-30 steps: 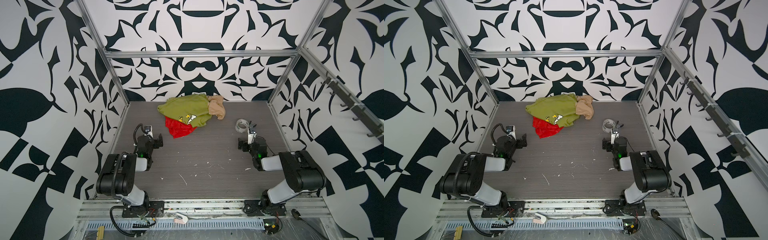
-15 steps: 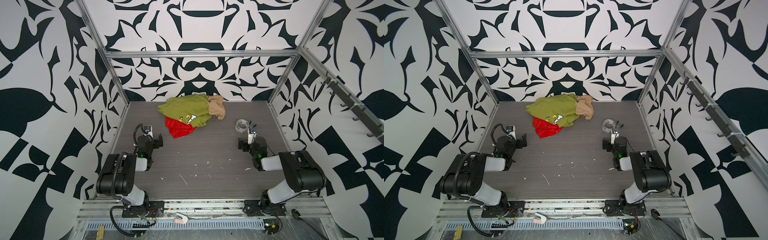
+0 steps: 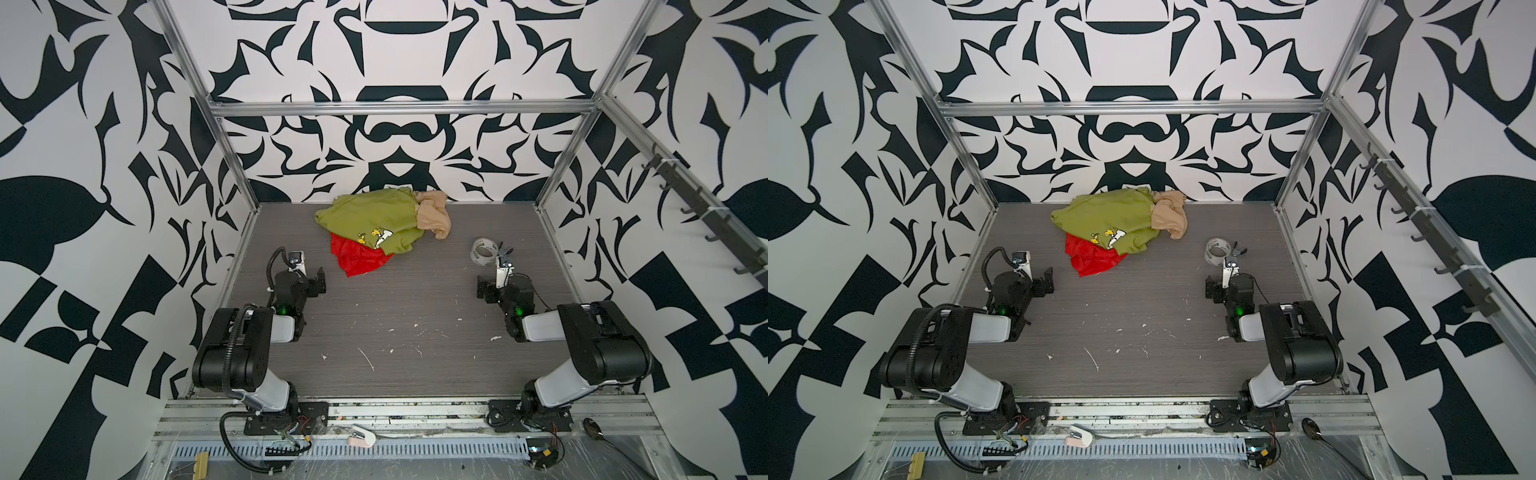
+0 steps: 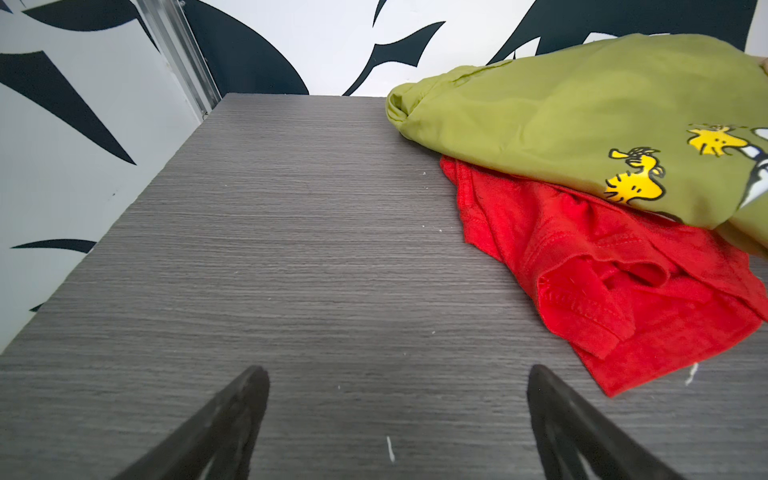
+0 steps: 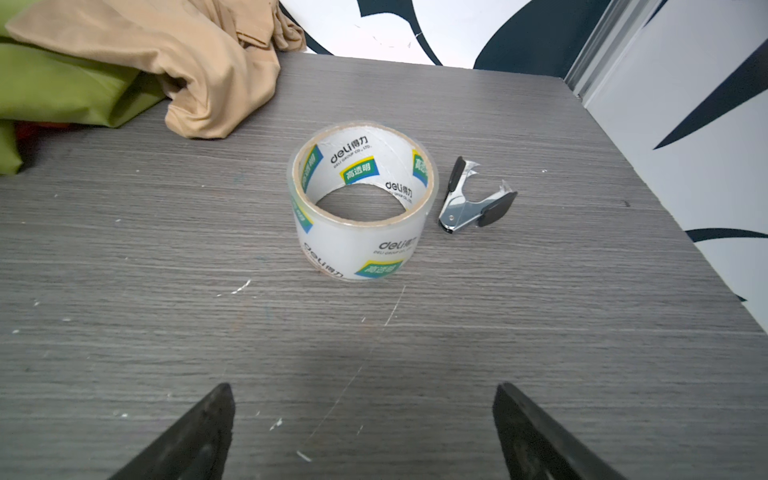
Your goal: Pick out a specific cloth from the pile
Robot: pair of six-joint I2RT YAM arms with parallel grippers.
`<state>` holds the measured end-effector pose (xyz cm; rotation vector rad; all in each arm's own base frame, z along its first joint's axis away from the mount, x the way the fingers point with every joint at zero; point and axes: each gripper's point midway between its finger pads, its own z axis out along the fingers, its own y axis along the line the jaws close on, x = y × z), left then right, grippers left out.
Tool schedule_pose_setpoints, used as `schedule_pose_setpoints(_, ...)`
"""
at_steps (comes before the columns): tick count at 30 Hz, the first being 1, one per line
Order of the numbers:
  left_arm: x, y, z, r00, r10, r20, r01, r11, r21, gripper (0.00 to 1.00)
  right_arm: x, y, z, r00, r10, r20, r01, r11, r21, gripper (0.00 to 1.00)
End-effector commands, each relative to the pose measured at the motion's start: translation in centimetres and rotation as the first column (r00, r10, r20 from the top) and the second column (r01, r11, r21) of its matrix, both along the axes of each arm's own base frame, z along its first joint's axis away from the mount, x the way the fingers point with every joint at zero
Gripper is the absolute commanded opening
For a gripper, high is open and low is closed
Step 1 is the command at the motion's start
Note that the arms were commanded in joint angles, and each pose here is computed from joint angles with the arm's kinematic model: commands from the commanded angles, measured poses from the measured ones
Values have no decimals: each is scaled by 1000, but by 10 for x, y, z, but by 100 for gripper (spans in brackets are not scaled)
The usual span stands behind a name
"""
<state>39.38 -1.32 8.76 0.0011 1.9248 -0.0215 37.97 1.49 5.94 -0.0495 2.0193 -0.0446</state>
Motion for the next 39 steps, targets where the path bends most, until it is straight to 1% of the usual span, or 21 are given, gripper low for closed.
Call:
schedule_pose_setpoints(1,-1,0,-1,1000,-3,6,3,1000,0,99,8,-4,19,997,-31,66,31,1000,7,99)
schedule_pose_setpoints(39,0,1,-1,1000,-1,3,1,1000,0,99,10,-6,19,998,-38,59,37,999,19,99)
